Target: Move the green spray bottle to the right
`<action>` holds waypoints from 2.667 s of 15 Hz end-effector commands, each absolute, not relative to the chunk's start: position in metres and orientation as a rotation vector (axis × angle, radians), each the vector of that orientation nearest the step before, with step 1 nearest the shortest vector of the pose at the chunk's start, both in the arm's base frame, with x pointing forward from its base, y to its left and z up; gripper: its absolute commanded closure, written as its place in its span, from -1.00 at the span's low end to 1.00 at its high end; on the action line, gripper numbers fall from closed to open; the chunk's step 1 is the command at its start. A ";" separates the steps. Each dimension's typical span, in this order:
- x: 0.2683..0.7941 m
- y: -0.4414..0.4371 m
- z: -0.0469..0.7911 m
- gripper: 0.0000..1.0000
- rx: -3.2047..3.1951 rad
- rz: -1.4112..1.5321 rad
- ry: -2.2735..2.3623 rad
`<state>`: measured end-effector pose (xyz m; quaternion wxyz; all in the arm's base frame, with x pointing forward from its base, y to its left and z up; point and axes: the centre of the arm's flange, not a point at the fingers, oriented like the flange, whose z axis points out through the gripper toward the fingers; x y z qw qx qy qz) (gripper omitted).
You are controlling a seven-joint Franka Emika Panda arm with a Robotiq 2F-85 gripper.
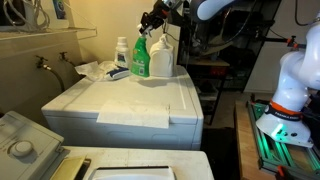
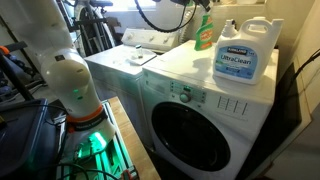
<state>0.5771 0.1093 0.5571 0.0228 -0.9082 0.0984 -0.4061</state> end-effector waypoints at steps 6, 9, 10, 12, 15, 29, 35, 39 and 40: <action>0.496 0.045 0.578 0.78 -2.645 -1.356 -0.217; 0.505 0.078 0.551 0.78 -2.685 -1.327 -0.186; 0.502 0.073 0.552 0.28 -2.688 -1.319 -0.189; 0.503 0.072 0.545 0.78 -2.703 -1.301 -0.188; 0.504 0.066 0.528 0.78 -2.725 -1.270 -0.231; 0.512 -0.008 0.499 -0.22 -2.745 -1.324 -0.267; 0.480 -0.039 0.549 -1.00 -2.668 -1.517 -0.170; 0.433 -0.078 0.581 -1.00 -2.478 -1.784 -0.086; 0.421 -0.077 0.586 -1.00 -2.408 -1.849 -0.078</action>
